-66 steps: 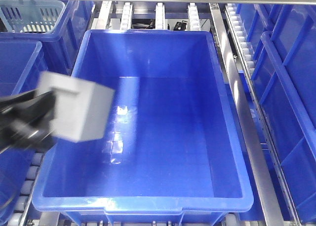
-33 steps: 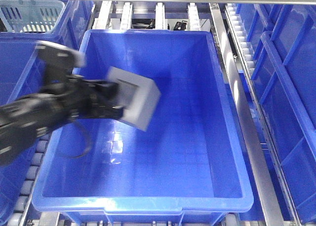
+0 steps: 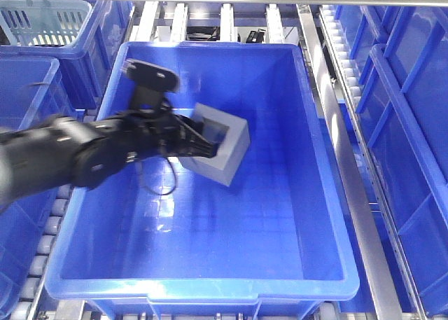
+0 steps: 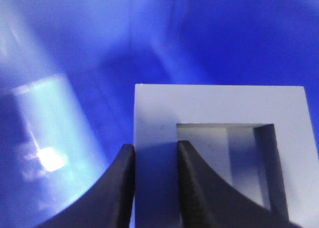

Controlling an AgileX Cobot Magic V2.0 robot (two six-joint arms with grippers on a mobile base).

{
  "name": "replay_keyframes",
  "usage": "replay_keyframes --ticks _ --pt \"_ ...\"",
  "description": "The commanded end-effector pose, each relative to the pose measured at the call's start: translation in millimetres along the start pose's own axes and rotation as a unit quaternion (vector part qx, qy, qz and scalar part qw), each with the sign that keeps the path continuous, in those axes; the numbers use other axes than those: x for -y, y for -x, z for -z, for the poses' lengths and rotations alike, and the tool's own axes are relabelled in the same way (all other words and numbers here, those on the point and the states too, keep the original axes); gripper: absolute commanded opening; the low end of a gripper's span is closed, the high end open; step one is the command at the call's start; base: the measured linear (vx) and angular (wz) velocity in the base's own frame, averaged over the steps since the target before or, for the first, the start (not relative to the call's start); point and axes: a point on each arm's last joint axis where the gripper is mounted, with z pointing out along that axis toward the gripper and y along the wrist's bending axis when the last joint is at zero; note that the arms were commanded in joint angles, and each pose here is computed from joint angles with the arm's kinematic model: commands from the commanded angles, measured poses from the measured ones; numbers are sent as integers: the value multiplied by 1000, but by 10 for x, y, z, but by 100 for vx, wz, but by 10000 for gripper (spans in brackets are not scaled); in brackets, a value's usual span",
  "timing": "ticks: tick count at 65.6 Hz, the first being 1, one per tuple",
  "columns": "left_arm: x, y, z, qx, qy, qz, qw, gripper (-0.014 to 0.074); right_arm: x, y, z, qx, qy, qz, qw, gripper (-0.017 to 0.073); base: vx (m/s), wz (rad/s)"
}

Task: Sort gray base to blue bin
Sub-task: 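Move the left gripper with the block over the blue bin, then lower the block into the bin and open the left gripper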

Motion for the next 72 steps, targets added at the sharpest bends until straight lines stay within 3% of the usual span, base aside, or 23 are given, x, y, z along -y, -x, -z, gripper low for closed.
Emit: replay_keyframes --ticks 1,21,43,51,72 --pt "65 270 71 70 -15 7 997 118 -2 21 2 35 0 6 999 -9 0 0" --pt "40 28 -192 23 -9 11 1000 167 -2 21 2 35 0 6 999 -9 0 0" --pt "34 -7 -200 7 -6 11 1000 347 -2 21 2 35 0 6 999 -9 0 0" --pt "34 29 -128 1 -4 11 1000 387 -2 21 2 35 0 6 999 -9 0 0" --pt "45 214 316 24 -4 12 1000 388 -2 21 2 35 0 6 999 -9 0 0"
